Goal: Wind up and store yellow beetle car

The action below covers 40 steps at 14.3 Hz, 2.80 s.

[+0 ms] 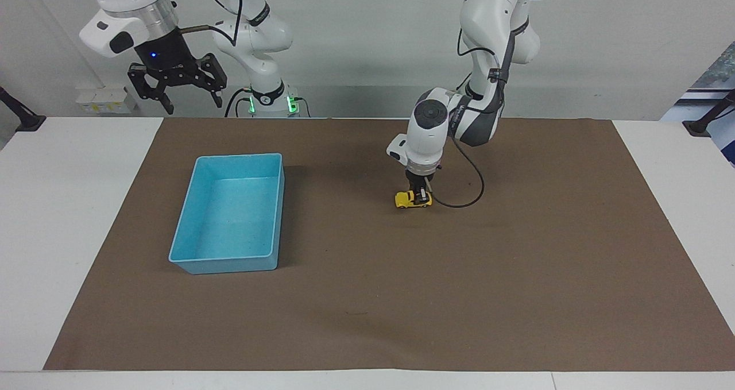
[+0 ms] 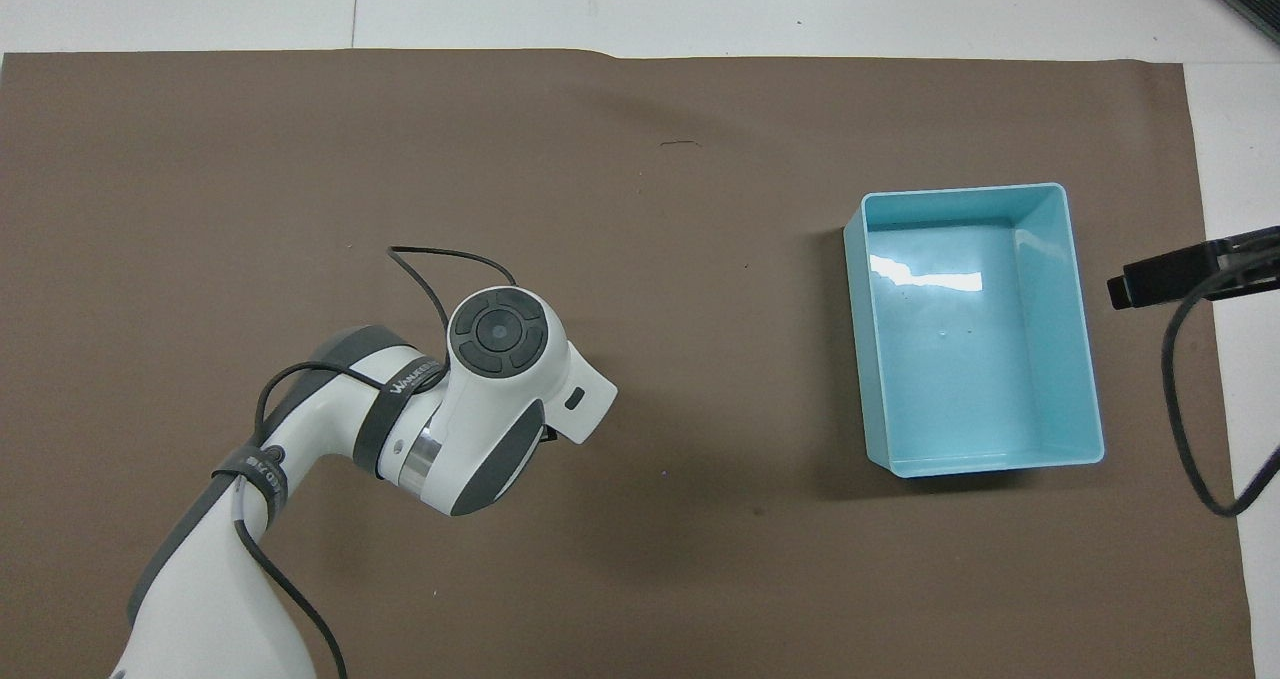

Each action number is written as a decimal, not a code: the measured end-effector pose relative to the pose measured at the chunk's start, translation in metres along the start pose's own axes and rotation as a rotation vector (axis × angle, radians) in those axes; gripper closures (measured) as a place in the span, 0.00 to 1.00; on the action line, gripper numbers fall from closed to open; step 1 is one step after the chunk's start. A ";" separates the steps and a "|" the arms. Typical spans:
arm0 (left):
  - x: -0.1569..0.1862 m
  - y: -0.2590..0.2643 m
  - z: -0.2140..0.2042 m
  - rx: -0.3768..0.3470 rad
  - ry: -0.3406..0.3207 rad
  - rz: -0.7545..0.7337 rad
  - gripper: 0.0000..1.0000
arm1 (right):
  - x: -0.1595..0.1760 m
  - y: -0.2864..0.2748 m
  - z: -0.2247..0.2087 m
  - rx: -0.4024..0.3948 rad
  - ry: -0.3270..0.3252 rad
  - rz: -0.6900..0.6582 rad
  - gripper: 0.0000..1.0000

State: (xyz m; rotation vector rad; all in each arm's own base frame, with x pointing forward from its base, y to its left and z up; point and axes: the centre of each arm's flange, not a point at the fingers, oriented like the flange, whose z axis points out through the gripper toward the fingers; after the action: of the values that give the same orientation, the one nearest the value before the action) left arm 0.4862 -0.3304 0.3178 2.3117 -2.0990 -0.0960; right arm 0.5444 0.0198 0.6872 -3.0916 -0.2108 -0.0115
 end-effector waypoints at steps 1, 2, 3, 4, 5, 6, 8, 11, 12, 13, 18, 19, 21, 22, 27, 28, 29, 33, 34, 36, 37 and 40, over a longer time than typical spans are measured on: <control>-0.007 -0.003 0.000 -0.007 -0.004 0.003 0.59 | 0.000 0.000 0.000 0.000 0.000 0.000 0.00; -0.015 -0.006 0.000 -0.013 -0.007 0.007 0.59 | 0.000 0.000 0.000 0.000 0.000 0.000 0.00; -0.025 -0.010 0.000 -0.017 -0.008 0.010 0.59 | 0.000 0.000 0.000 0.000 0.000 0.000 0.00; -0.034 -0.013 0.001 -0.020 -0.009 0.012 0.59 | 0.000 0.000 0.000 0.000 0.000 0.000 0.00; -0.042 -0.015 0.001 -0.023 -0.009 0.015 0.59 | 0.000 0.000 0.000 0.000 0.000 0.000 0.00; -0.049 -0.017 0.001 -0.025 -0.009 0.018 0.59 | 0.000 0.000 0.000 0.000 0.000 0.000 0.00; -0.061 -0.021 0.001 -0.030 -0.010 0.028 0.59 | 0.000 0.000 0.000 0.000 0.000 0.000 0.00; -0.084 -0.029 0.001 -0.040 -0.010 0.044 0.59 | 0.000 0.002 0.000 0.000 0.000 0.003 0.00; -0.094 -0.033 0.001 -0.043 -0.009 0.043 0.59 | 0.000 0.003 0.000 -0.001 0.000 0.005 0.00; -0.104 -0.036 0.001 -0.045 -0.008 0.041 0.59 | 0.000 0.003 0.000 -0.001 0.000 0.006 0.00; -0.119 -0.042 -0.005 -0.067 -0.018 0.026 0.38 | 0.000 0.004 0.000 -0.001 0.000 0.008 0.00; -0.120 -0.046 -0.015 -0.066 -0.017 0.020 0.25 | 0.000 0.004 0.000 -0.001 0.000 0.008 0.00; -0.124 -0.056 -0.040 -0.045 -0.005 -0.011 0.04 | -0.001 0.005 0.000 -0.001 0.000 0.009 0.00; -0.129 -0.062 -0.052 -0.029 0.004 -0.036 0.00 | -0.001 0.006 0.000 -0.001 0.000 0.011 0.00; -0.151 -0.091 -0.098 0.049 0.049 -0.263 0.00 | -0.001 0.009 0.000 0.000 0.001 0.017 0.00; -0.155 -0.096 -0.109 0.066 0.062 -0.337 0.00 | -0.001 0.008 0.000 0.000 -0.001 0.014 0.00; -0.160 -0.100 -0.121 0.083 0.077 -0.413 0.00 | -0.001 0.007 0.000 0.001 -0.004 0.004 0.00; -0.193 -0.105 -0.158 0.115 0.126 -0.726 0.00 | -0.007 0.000 0.007 0.007 -0.028 -0.106 0.00; -0.201 -0.105 -0.164 0.111 0.130 -0.809 0.00 | -0.011 -0.001 0.011 0.010 -0.037 -0.138 0.00; -0.223 -0.108 -0.184 0.090 0.122 -0.937 0.00 | -0.021 -0.010 0.016 0.017 -0.054 -0.197 0.00; -0.238 -0.110 -0.198 0.084 0.120 -0.986 0.00 | -0.026 -0.022 0.018 0.020 -0.061 -0.242 0.00; -0.272 -0.116 -0.234 0.096 0.147 -1.177 0.00 | -0.039 -0.067 0.028 0.029 -0.082 -0.505 0.00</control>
State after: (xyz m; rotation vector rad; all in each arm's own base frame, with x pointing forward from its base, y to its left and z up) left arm 0.5895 -0.0554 0.5541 3.0968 -0.4613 0.1606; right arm 0.4966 0.0825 0.6616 -2.9193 -0.9729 0.0994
